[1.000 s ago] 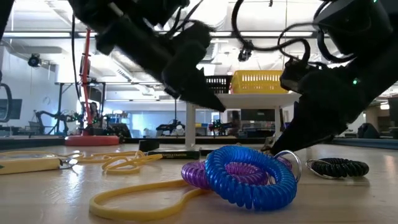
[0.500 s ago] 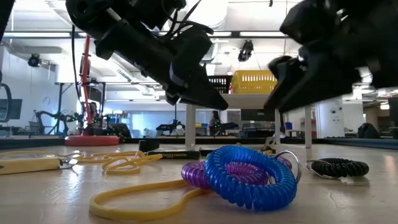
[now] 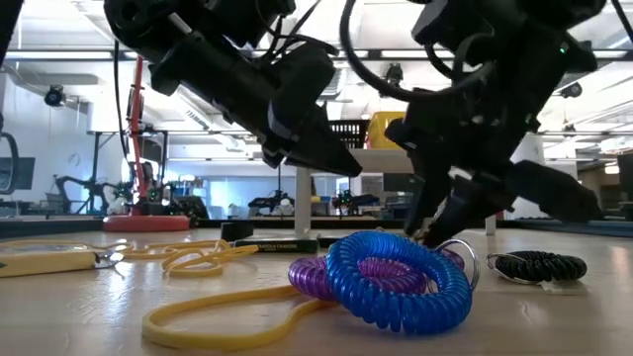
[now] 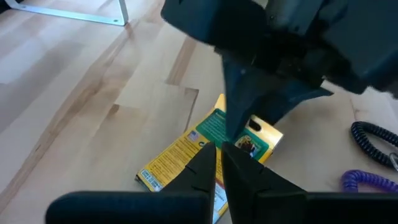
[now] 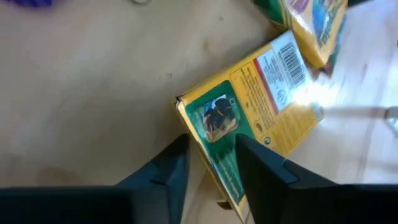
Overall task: Pick & Place Office Desk Supplies
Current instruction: Put the yellow crayon box into the yellow bin on the shelf
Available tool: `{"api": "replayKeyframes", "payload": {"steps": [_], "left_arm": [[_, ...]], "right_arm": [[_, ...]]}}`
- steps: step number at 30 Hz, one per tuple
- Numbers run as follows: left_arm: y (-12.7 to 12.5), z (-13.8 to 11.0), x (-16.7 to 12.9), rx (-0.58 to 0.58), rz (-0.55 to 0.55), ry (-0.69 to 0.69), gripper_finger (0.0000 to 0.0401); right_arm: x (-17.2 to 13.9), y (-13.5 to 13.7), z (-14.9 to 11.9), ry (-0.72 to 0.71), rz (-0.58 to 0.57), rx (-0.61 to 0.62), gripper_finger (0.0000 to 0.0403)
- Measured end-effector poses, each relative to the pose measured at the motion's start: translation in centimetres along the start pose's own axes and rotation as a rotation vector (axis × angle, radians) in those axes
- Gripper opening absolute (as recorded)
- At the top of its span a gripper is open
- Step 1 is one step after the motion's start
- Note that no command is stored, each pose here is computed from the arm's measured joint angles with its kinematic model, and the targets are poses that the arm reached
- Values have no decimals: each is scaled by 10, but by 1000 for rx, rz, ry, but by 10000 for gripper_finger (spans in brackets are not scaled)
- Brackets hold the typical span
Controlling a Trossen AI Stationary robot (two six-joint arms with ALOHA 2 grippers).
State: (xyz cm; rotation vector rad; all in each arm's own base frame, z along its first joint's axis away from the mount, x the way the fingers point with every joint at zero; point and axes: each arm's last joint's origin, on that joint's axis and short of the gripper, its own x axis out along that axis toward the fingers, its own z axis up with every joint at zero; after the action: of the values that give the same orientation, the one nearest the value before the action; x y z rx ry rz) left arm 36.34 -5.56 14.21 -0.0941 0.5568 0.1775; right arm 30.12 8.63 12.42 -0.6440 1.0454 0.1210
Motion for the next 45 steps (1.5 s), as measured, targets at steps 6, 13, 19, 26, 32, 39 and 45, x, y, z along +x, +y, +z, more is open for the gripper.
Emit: {"api": "replayKeyframes", "payload": {"steps": [6,13,19,26,32,39,45], "left_arm": [[-6,-1,-21,156,247,45,21],[-21,15,-51,220,272,-47,9],[-23,20,-47,315,80,-67,26],[-26,26,-41,342,-202,-128,91],[-30,20,-24,334,-285,-186,150],[-16,4,7,232,-197,-193,204],[-7,-7,29,209,-218,-179,236]], "right_arm": [[-11,-3,2,9,3,164,19],[-30,8,-17,-217,-2,494,9],[-51,20,-21,-524,50,639,8],[-81,28,-32,-609,123,690,8],[-83,27,-47,-608,41,797,8],[-74,31,-48,-579,7,797,8],[-71,31,-41,-573,-20,793,8]]}}
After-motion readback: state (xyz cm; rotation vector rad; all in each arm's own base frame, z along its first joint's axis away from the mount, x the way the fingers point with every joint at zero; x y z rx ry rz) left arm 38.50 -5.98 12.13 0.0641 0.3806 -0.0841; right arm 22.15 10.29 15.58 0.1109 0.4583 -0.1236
